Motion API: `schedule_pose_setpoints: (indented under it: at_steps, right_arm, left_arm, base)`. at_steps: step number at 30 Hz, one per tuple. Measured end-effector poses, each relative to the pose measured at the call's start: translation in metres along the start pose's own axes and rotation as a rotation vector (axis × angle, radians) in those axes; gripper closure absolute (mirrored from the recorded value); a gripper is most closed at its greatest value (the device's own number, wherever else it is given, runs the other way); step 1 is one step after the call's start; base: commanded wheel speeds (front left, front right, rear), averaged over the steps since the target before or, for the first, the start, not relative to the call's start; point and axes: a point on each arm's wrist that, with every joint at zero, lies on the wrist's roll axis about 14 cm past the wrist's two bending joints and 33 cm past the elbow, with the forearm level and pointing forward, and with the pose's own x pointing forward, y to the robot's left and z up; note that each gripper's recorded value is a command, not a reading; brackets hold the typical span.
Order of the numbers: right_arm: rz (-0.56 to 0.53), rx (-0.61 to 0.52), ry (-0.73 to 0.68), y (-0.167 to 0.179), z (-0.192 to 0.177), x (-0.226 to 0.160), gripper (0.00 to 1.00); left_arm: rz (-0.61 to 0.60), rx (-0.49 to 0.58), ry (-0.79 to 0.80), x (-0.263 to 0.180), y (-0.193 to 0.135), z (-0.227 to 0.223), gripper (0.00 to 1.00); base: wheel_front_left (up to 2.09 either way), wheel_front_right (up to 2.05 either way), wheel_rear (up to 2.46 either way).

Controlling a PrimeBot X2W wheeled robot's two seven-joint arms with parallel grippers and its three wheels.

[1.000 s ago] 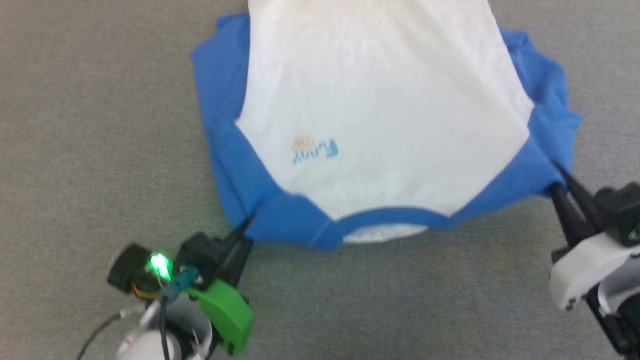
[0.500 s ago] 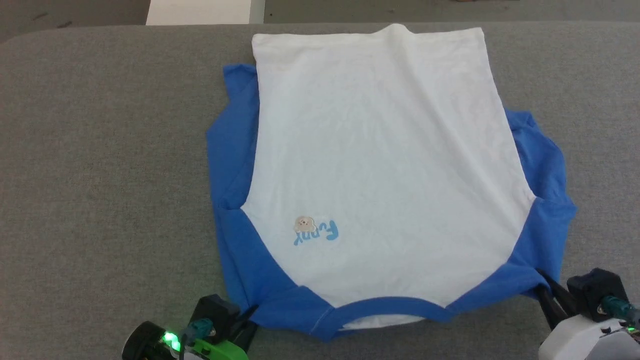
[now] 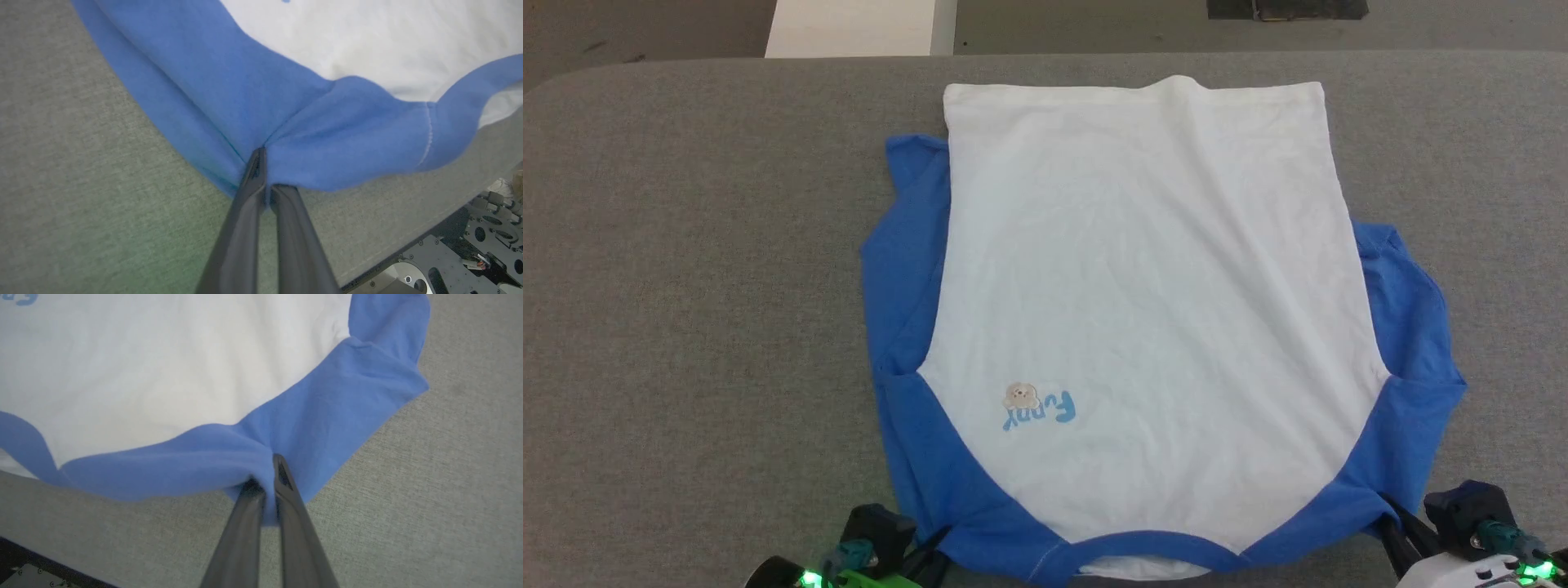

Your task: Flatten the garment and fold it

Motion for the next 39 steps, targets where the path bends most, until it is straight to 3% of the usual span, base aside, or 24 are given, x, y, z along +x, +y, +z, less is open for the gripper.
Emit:
schedule_pose_setpoints:
  at_steps: [1, 2, 3, 4, 12, 18, 22, 26, 30, 36, 39]
  right_arm:
    - [-0.001, 0.006, -0.008, 0.001, 0.001, 0.000, 0.95]
    - [-0.002, 0.008, -0.011, 0.001, 0.000, 0.001, 0.56]
    - [-0.003, 0.000, -0.011, 0.001, -0.002, 0.002, 0.29]
    - [-0.004, -0.003, -0.012, 0.001, -0.003, 0.002, 0.00]
    - [0.018, 0.007, 0.012, 0.005, -0.008, -0.008, 0.00]
    - [-0.005, 0.092, -0.017, -0.007, 0.007, -0.037, 0.00]
    - [-0.052, 0.142, -0.146, -0.022, 0.041, -0.055, 0.00]
    - [-0.141, 0.171, -0.347, -0.042, 0.081, -0.072, 0.00]
    - [-0.212, 0.170, -0.537, -0.051, 0.115, -0.080, 0.00]
    - [-0.269, 0.154, -0.654, -0.055, 0.122, -0.082, 0.00]
    - [-0.270, 0.149, -0.661, -0.054, 0.119, -0.077, 0.00]
  left_arm:
    - [0.002, -0.003, -0.008, 0.000, 0.000, 0.000, 0.93]
    - [0.001, -0.005, -0.011, 0.001, -0.001, -0.001, 0.45]
    - [0.001, -0.004, -0.010, 0.001, -0.001, -0.002, 0.09]
    - [0.000, -0.005, -0.013, 0.001, -0.002, -0.003, 0.00]
    - [-0.021, -0.013, -0.057, -0.006, -0.014, 0.001, 0.00]
    - [0.029, -0.124, -0.138, -0.039, -0.002, 0.020, 0.00]
    - [0.096, -0.175, -0.326, -0.066, 0.016, 0.068, 0.00]
    - [0.218, -0.173, -0.638, -0.099, 0.042, 0.131, 0.00]
    - [0.292, -0.171, -0.826, -0.113, 0.045, 0.153, 0.00]
    - [0.432, -0.162, -0.890, -0.107, 0.054, 0.151, 0.00]
    - [0.432, -0.141, -0.899, -0.102, 0.055, 0.156, 0.00]
  base:
    - [0.00, 0.00, 0.00]
    - [0.00, 0.00, 0.00]
    - [0.00, 0.00, 0.00]
    - [0.00, 0.00, 0.00]
    - [0.00, 0.00, 0.00]
    - [0.00, 0.00, 0.00]
    - [0.00, 0.00, 0.00]
    - [0.00, 0.00, 0.00]
    - [0.00, 0.00, 0.00]
    - [0.00, 0.00, 0.00]
    - [0.00, 0.00, 0.00]
